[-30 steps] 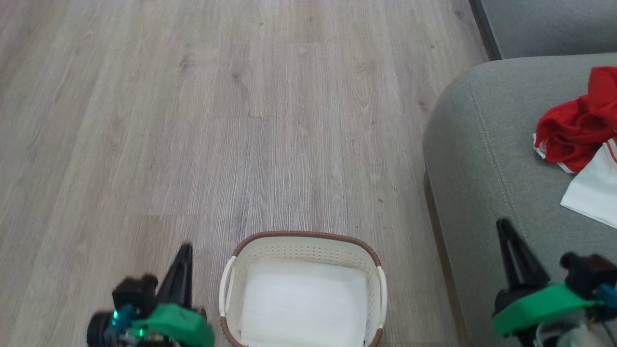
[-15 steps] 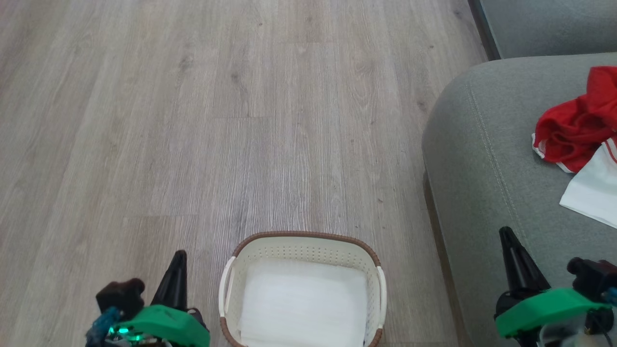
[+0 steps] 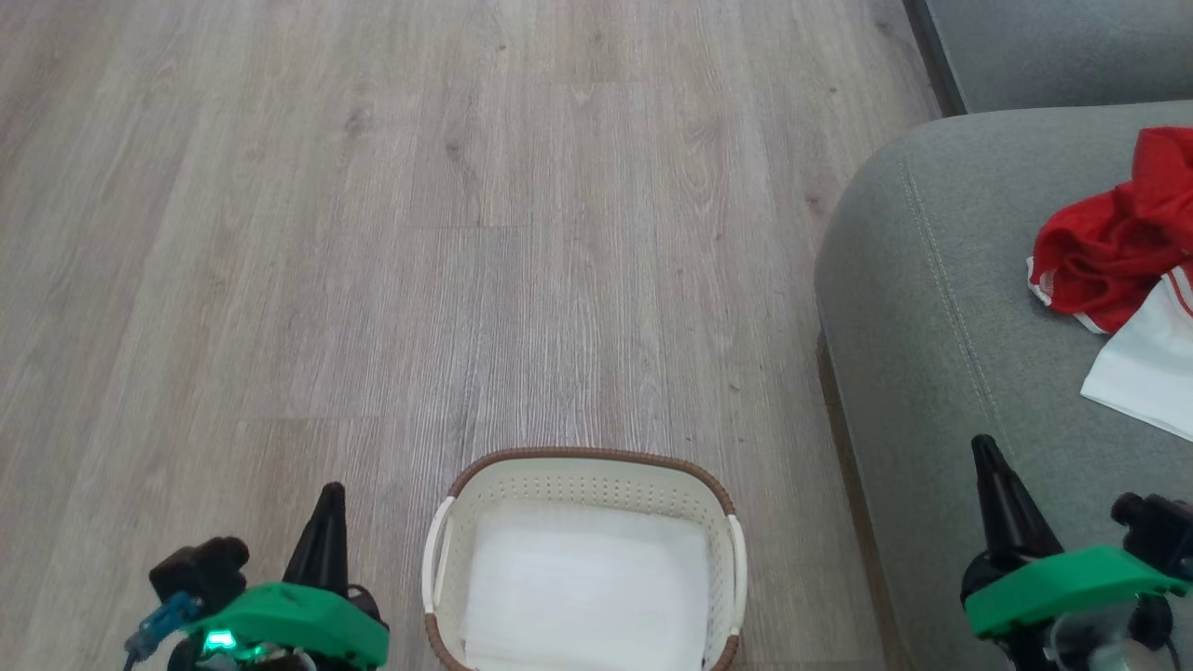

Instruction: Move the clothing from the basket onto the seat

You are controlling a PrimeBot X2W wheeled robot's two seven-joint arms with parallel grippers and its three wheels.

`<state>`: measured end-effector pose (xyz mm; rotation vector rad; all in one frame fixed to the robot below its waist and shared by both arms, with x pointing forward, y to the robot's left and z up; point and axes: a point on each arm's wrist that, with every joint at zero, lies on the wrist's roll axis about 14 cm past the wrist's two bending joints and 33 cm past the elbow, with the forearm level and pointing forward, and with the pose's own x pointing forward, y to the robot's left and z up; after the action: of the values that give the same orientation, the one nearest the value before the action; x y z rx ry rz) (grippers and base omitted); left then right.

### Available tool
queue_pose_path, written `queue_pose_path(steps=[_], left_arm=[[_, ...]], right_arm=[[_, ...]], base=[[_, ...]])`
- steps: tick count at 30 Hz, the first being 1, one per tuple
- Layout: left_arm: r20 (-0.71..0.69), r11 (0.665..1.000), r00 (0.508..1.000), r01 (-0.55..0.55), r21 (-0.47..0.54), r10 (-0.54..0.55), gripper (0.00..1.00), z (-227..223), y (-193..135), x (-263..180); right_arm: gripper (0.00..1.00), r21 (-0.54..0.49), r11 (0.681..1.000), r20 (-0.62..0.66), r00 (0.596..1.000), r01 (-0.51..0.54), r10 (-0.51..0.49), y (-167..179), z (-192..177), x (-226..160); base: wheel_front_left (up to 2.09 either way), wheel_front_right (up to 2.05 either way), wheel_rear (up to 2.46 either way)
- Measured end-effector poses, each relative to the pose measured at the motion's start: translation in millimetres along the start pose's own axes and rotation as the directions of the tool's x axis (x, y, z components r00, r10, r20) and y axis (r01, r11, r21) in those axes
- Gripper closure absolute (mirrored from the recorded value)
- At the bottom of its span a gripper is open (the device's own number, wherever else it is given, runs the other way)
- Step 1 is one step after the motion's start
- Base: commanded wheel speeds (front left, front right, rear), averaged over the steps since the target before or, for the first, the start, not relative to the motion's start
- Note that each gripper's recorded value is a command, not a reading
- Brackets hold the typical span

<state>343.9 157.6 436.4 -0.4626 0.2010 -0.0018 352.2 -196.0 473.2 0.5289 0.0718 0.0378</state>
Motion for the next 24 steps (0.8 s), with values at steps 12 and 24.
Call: queue_pose_path(steps=[12, 24], left_arm=[[-0.006, 0.990, 1.000, -0.025, -0.138, 0.024, 1.00, 3.2, 6.2, 1.8], [0.003, 0.961, 0.999, -0.031, -0.274, 0.033, 1.00, 11.7, 8.6, 6.8]], right_arm=[[1.00, 0.122, 0.992, -0.003, 0.999, 0.035, -0.035, -6.3, 1.0, 1.3], [1.00, 0.253, 0.966, 0.004, 0.999, 0.052, -0.054, -6.3, 3.7, 6.1]], base=[[0.00, 0.00, 0.00], [0.00, 0.00, 0.00]])
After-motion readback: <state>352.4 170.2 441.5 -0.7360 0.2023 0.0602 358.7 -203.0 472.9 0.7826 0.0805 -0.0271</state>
